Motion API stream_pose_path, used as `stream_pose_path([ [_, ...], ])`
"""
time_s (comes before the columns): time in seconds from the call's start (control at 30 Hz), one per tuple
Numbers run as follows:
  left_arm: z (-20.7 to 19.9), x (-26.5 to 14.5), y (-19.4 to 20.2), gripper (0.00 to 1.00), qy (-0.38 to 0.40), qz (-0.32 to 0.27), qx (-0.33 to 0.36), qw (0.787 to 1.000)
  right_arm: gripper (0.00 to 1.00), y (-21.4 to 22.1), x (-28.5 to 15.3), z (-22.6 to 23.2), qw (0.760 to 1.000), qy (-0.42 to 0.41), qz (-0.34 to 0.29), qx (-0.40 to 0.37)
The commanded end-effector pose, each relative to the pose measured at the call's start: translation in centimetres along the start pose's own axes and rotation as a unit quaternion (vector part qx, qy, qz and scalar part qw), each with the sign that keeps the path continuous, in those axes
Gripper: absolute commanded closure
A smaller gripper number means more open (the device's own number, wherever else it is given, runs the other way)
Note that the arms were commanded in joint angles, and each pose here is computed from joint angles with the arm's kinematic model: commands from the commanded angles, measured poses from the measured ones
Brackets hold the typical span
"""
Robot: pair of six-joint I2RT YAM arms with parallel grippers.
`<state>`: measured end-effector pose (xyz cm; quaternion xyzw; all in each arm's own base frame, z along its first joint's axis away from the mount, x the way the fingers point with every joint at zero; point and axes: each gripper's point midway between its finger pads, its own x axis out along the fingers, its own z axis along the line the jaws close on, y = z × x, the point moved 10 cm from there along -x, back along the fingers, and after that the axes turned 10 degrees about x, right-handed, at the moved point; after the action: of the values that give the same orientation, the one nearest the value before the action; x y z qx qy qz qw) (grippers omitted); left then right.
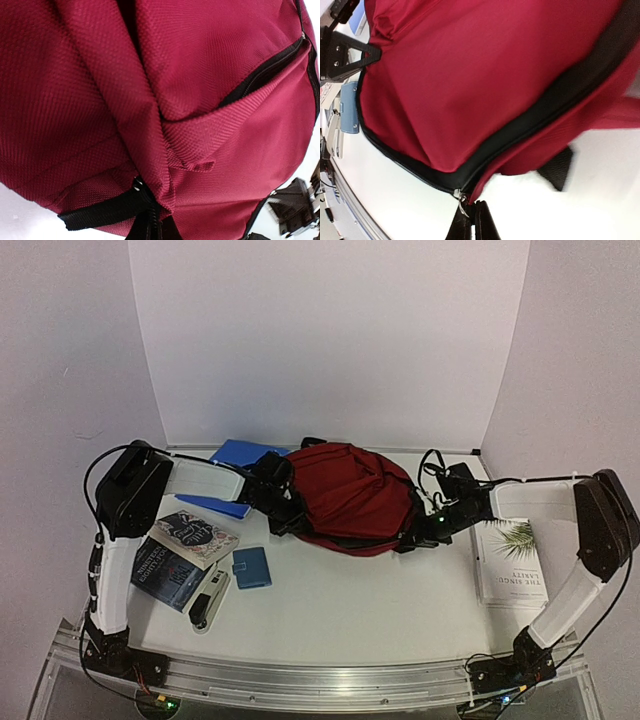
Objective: Pack the student bag
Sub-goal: Unzip the student bag at the center of the board.
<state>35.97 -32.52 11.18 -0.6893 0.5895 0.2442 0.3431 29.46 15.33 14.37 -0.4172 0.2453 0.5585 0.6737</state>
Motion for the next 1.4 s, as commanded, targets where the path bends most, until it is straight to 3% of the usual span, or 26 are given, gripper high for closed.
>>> stream_pose_path([
  [0.0,2.4,-3.3,-2.6,1.0,-0.054,-0.029,-0.003,0.998,1.0,-0.8,-2.7,-0.5,0.999,0.022,-0.012,-0.02],
  [0.2,-1.0,-4.3,-4.2,0.92,-0.016,-0.038,0.101,0.994,1.0,0.8,-2.4,2.8,0.996,-0.074,0.029,-0.044],
  [0.27,-2.7,-5.0,-3.9,0.81,-0.004,-0.041,0.151,0.988,1.0,1.5,-2.1,3.8,0.994,-0.09,0.038,-0.056],
  [0.43,-7.6,-8.1,-1.0,0.38,0.023,-0.069,0.27,0.96,1.0,1.5,-1.8,4.8,0.991,-0.115,0.05,-0.054],
  [0.53,-9.5,-9.3,1.9,0.27,0.043,-0.082,0.328,0.94,1.0,1.6,-1.7,5.4,0.989,-0.124,0.053,-0.062],
  [0.63,-11.0,-9.4,4.1,0.24,0.075,-0.082,0.377,0.919,1.0,1.7,-1.5,5.8,0.988,-0.13,0.057,-0.067],
  [0.8,-12.9,-7.4,6.2,0.24,0.111,-0.053,0.442,0.889,1.0,1.6,-1.4,6.0,0.987,-0.132,0.058,-0.067],
  [1.03,-14.1,-3.2,7.9,0.36,0.134,0.005,0.468,0.873,1.0,1.2,-1.4,6.1,0.988,-0.126,0.051,-0.071],
  [1.37,-12.0,-1.6,10.2,0.84,0.107,0.063,0.459,0.88,1.0,-0.2,-1.4,4.5,0.992,-0.111,0.038,-0.041],
])
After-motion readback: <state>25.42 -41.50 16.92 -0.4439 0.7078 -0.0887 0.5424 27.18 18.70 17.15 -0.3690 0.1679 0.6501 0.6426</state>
